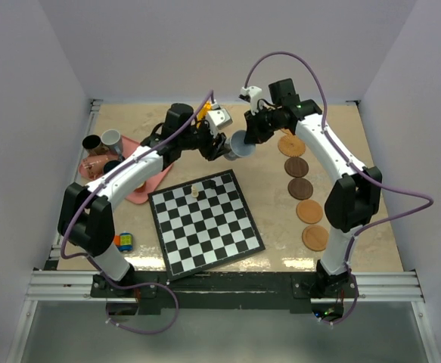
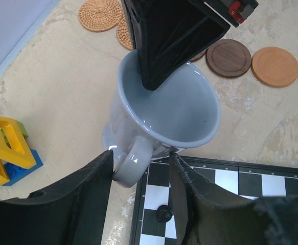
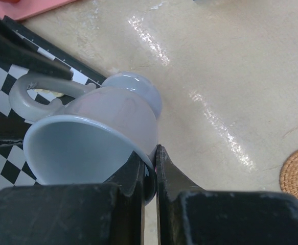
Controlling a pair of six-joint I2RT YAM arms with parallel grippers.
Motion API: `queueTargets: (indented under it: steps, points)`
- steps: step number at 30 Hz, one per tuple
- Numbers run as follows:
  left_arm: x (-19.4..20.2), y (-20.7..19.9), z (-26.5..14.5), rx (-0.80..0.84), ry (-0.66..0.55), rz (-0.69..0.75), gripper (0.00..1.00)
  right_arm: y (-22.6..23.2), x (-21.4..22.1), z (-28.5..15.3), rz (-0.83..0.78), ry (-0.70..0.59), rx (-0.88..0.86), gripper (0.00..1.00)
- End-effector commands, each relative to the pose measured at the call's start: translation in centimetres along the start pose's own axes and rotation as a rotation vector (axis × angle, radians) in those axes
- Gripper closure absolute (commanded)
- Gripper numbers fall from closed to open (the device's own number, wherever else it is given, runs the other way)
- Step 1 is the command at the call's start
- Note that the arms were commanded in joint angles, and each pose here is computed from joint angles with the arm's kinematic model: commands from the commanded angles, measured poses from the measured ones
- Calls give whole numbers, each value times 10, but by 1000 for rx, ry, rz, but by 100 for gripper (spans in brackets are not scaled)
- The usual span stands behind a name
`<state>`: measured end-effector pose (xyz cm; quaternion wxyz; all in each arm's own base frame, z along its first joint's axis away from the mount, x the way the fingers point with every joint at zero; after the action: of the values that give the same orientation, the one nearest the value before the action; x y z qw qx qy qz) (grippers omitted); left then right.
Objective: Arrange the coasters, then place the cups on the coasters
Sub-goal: Place the cup on the coaster.
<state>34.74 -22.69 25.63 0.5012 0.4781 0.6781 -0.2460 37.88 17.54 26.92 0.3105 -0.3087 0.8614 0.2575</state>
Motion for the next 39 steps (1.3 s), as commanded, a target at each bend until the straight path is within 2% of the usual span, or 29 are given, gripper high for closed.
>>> queueTargets:
  steps: [1, 7, 8, 10, 13, 16, 17, 19, 28, 36, 39]
  points:
    - [-15, -1, 7, 5, -40, 55, 55, 22, -19, -23, -81, -104, -46, 100]
    - [-12, -9, 8, 37, -16, 56, 97, 19, -20, -22, -77, -108, -16, 100]
    - [-12, -12, 8, 45, -10, 60, 100, 18, -21, -21, -71, -109, -6, 100]
    - [-12, -16, 8, 54, -6, 72, 100, 16, -23, -21, -54, -113, 12, 100]
    - [-11, -22, 7, 45, -18, 83, 100, 15, -28, -21, -36, -123, 30, 89]
    - [-12, -28, 3, -13, -62, 99, 100, 14, -32, -24, -24, -135, 54, 60]
    - [-15, -29, 2, -39, -90, 120, 100, 14, -33, -25, -22, -139, 65, 54]
    - [-16, -29, -3, -104, -102, 135, 100, 11, -33, -26, -18, -140, 93, 47]
    - [-17, -24, -16, -311, -168, 85, 100, 4, -26, -27, 24, -132, 117, 42]
    - [-21, -26, -16, -317, -236, 42, 100, 0, -19, -25, 60, -124, 57, 42]
    - [-24, -27, -17, -316, -263, 41, 100, -2, -16, -18, 71, -104, 37, 45]
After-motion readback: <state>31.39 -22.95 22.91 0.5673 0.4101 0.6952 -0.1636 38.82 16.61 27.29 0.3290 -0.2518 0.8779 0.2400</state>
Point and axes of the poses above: each gripper's point midway between its finger pads, its own z axis out along the fingers, its own y axis along the line the jaws close on, x = y × z, the point moved 9 cm from there along -z, back along the fingers, and after that the axes turned 6 degrees about z, right-handed, at the moved point
